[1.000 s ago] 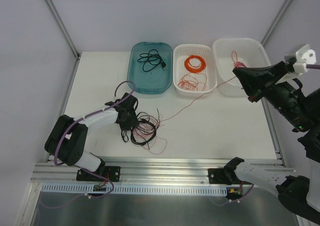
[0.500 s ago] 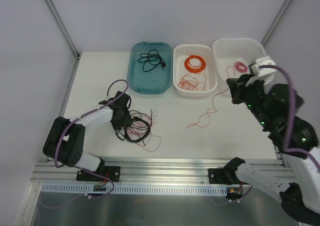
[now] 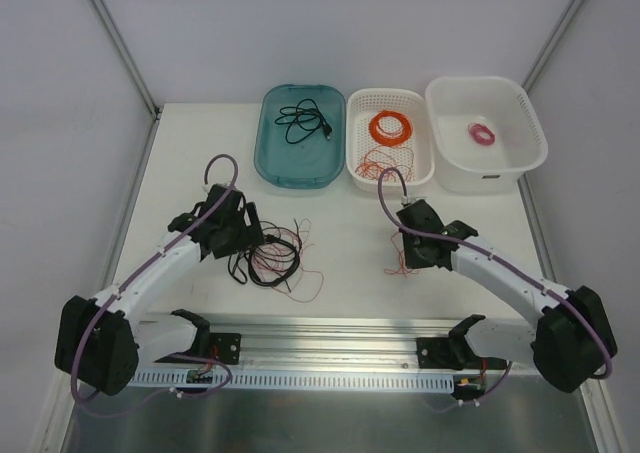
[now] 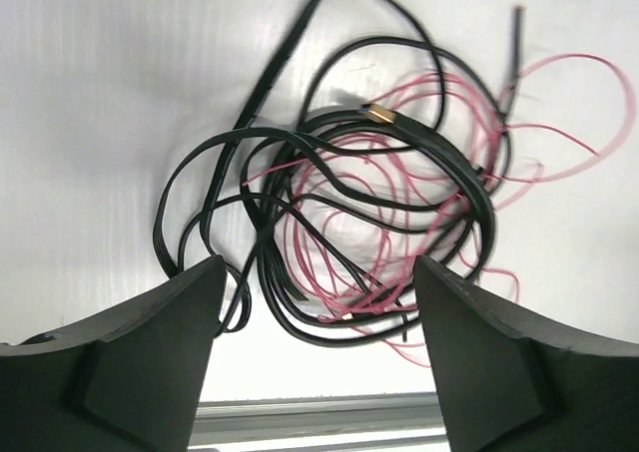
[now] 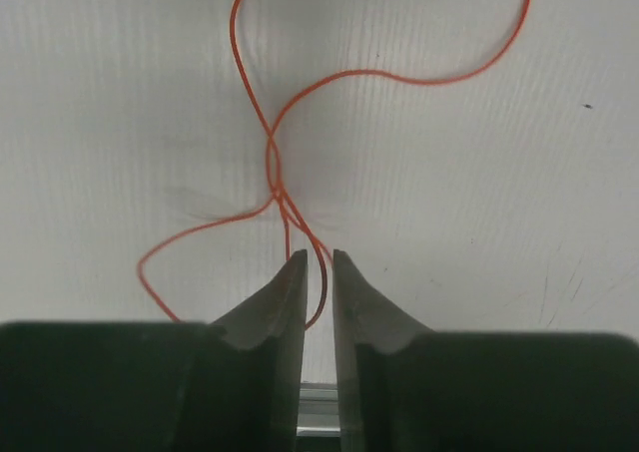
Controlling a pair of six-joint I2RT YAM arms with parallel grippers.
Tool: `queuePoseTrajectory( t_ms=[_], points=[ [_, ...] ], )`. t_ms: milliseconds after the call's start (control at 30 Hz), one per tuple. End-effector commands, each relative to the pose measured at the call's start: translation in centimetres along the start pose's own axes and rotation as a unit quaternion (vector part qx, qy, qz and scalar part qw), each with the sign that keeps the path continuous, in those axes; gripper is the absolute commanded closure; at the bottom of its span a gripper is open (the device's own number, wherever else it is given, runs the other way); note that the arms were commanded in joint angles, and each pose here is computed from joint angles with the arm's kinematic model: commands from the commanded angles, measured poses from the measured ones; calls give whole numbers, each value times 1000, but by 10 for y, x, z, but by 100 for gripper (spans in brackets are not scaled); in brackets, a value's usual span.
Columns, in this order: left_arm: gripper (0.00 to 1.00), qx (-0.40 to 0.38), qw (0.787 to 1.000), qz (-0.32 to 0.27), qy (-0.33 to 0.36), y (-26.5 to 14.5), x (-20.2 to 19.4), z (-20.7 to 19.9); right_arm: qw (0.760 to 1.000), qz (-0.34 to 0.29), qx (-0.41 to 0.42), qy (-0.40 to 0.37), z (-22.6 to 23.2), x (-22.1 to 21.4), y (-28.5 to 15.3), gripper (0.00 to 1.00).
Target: Untangle the cables
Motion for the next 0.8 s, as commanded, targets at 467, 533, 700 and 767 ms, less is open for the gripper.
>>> queuePoseTrajectory(
  t_ms=[467, 533, 700, 767],
  points=[
    [7, -150, 982, -80, 78, -79, 12, -19, 992, 20, 17, 122, 19, 28, 43, 31],
    [6, -148, 983, -79, 80, -78, 10, -17, 992, 20, 11, 123, 19, 31, 46, 32],
    [5, -146, 983, -83, 81, -79, 9, -14, 992, 43, 4, 118, 21, 30, 57, 41],
    [5, -146, 982, -88, 82, -80, 10, -13, 992, 50, 0, 118, 21, 31, 60, 44]
  ],
)
Point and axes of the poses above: each gripper's point midway between its finger pads, its own y axis out along the fingers, its own z axis along the line the jaws close on, x = y × z, the point moved 3 cm from there along -y, back along the fingers, and after that the axes turned 10 degrees about -y, right-handed, at the moved point
